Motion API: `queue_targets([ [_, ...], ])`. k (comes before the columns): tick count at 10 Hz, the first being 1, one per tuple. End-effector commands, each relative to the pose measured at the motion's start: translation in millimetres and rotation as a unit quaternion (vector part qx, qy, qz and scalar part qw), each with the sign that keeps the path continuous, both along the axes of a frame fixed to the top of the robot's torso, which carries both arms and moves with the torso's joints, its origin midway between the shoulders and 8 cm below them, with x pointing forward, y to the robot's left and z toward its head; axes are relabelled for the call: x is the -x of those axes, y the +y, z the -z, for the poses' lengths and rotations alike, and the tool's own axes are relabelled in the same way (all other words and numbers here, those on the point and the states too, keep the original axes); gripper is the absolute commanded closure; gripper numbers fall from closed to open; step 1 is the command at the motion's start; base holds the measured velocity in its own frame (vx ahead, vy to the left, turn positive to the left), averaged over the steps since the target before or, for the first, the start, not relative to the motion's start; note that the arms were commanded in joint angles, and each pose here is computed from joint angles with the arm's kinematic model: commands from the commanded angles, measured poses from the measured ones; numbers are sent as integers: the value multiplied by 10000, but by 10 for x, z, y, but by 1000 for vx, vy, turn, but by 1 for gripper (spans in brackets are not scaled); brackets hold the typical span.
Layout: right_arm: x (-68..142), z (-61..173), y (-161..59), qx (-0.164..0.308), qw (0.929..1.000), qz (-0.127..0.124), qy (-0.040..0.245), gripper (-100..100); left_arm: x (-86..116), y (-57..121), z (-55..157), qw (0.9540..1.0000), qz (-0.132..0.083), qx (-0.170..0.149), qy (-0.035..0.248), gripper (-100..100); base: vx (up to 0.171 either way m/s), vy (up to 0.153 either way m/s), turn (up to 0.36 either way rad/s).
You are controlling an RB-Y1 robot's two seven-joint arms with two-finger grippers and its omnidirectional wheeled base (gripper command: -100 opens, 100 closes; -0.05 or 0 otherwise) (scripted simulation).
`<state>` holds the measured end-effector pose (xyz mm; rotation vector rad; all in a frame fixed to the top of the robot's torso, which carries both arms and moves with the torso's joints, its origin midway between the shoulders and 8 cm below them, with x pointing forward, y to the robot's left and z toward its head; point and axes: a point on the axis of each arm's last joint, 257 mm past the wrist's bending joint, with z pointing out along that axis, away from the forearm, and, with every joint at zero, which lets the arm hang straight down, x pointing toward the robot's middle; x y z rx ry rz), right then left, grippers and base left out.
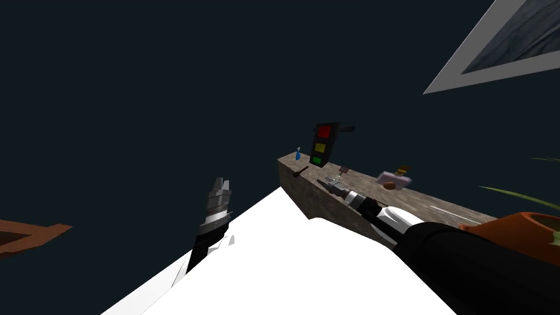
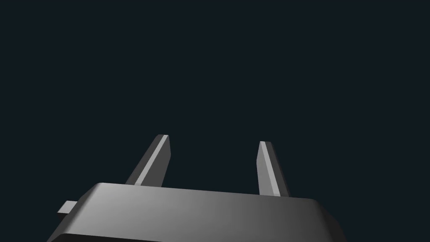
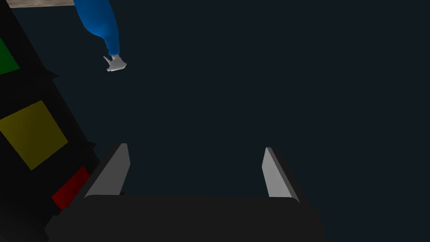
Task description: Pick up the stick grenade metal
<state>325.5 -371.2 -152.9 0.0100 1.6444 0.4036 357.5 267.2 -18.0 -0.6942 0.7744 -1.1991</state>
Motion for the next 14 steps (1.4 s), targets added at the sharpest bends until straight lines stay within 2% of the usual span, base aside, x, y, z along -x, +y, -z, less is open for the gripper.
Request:
queue_targets([
  [1,88,141,-198,419,9986,61,313,-100,0,0,0,10000,0,0,0,0,-55,-25,395],
  [2,85,155,-193,535,9980,16,340,-100,0,-1,-1,10000,1,0,-1,0,-43,-34,146],
  [3,172,272,-368,833,9947,77,599,-100,0,0,0,10000,0,0,0,0,-38,-31,277],
  [4,167,285,-363,972,9933,14,631,-100,0,-1,0,10000,1,0,-1,0,-33,-29,190],
  [5,258,386,-535,1250,9882,56,888,-100,0,0,0,10000,0,0,0,0,-43,-25,425],
  [6,254,403,-534,1403,9858,-6,919,-100,0,-1,-1,10000,1,0,-1,0,-36,-36,154],
  [7,346,495,-700,1707,9782,-3,1182,-100,0,1,0,10000,-1,0,1,0,-28,-29,314],
  [8,346,511,-703,1823,9758,-43,1204,-100,0,0,0,10000,0,0,0,0,-18,-30,170],
  [9,442,594,-865,2109,9665,-51,1460,-100,0,0,1,10000,-1,0,1,0,-20,-25,314],
  [10,441,608,-869,2230,9634,-98,1482,-100,0,0,0,10000,0,0,0,0,-20,-28,170],
  [11,542,685,-1026,2501,9525,-115,1732,-100,0,1,1,10000,-1,0,1,0,-17,-24,371],
  [12,538,695,-1031,2620,9489,-169,1752,-100,0,0,0,10000,0,0,0,0,-10,-27,187],
  [13,647,771,-1184,2880,9364,-189,1997,-100,0,1,1,10000,-1,-1,1,0,-8,-25,315],
  [14,636,774,-1186,2992,9324,-257,2011,-100,0,0,0,10000,0,0,0,0,-6,-29,152],
])
